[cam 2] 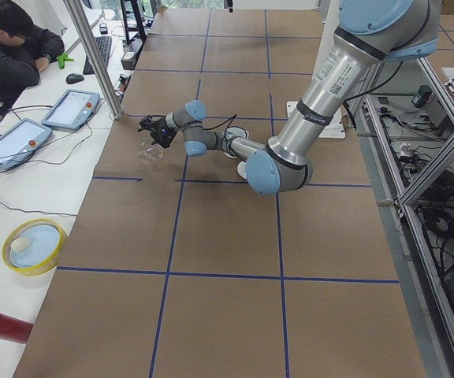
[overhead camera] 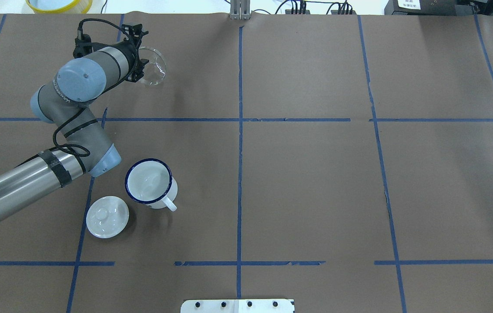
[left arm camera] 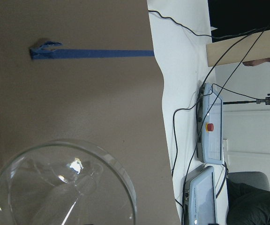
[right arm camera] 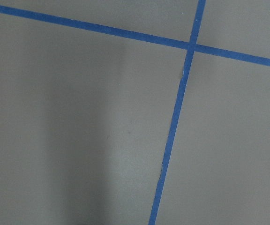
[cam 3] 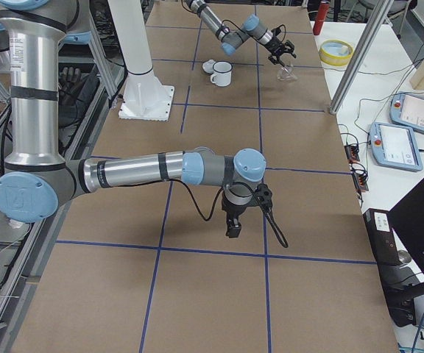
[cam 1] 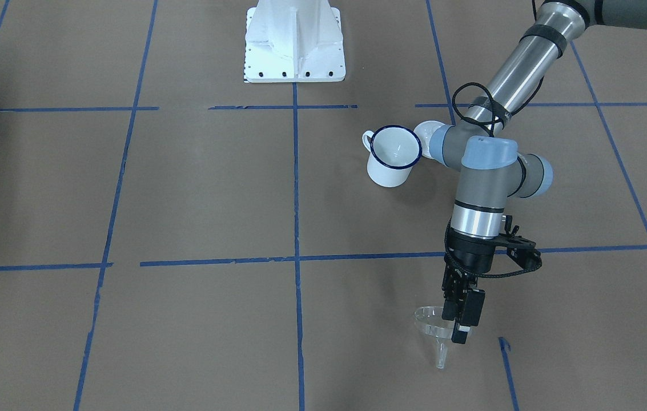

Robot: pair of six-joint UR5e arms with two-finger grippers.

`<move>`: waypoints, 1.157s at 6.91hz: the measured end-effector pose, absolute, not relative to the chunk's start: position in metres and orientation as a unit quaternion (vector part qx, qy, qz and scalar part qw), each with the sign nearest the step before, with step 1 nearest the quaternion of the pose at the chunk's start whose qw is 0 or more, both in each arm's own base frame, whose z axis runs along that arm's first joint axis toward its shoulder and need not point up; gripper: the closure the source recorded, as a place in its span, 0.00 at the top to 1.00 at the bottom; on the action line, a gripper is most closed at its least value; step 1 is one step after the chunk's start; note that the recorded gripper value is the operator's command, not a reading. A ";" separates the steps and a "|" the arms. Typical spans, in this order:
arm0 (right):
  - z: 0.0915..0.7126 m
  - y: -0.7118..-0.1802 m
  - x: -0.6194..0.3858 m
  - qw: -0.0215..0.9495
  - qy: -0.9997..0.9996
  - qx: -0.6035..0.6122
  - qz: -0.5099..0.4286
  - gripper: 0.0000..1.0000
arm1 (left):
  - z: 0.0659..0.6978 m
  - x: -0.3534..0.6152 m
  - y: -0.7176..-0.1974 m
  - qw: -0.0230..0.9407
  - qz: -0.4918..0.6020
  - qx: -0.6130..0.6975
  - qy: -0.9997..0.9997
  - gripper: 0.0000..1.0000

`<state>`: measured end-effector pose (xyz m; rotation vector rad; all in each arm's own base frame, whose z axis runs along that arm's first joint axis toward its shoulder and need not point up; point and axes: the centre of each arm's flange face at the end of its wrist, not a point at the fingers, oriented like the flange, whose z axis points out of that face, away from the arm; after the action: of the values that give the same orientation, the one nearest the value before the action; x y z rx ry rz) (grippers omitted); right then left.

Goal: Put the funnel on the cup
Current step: 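Grasp the clear glass funnel by its stem with the left gripper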

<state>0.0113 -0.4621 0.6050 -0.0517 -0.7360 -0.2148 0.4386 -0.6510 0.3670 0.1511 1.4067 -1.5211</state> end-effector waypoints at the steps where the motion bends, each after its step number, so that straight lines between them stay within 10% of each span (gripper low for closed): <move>1: 0.605 -0.462 0.011 0.927 -0.359 -0.025 -0.105 1.00 | 0.369 0.439 -0.652 0.506 -0.630 0.062 0.586 0.01; 8: 0.605 -0.462 0.011 0.927 -0.359 -0.025 -0.105 1.00 | 0.308 0.396 -0.657 0.491 -0.592 0.075 0.635 0.00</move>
<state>0.0113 -0.4621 0.6049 -0.0517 -0.7360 -0.2149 0.3959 -0.6567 0.3079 0.1815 1.5422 -1.4373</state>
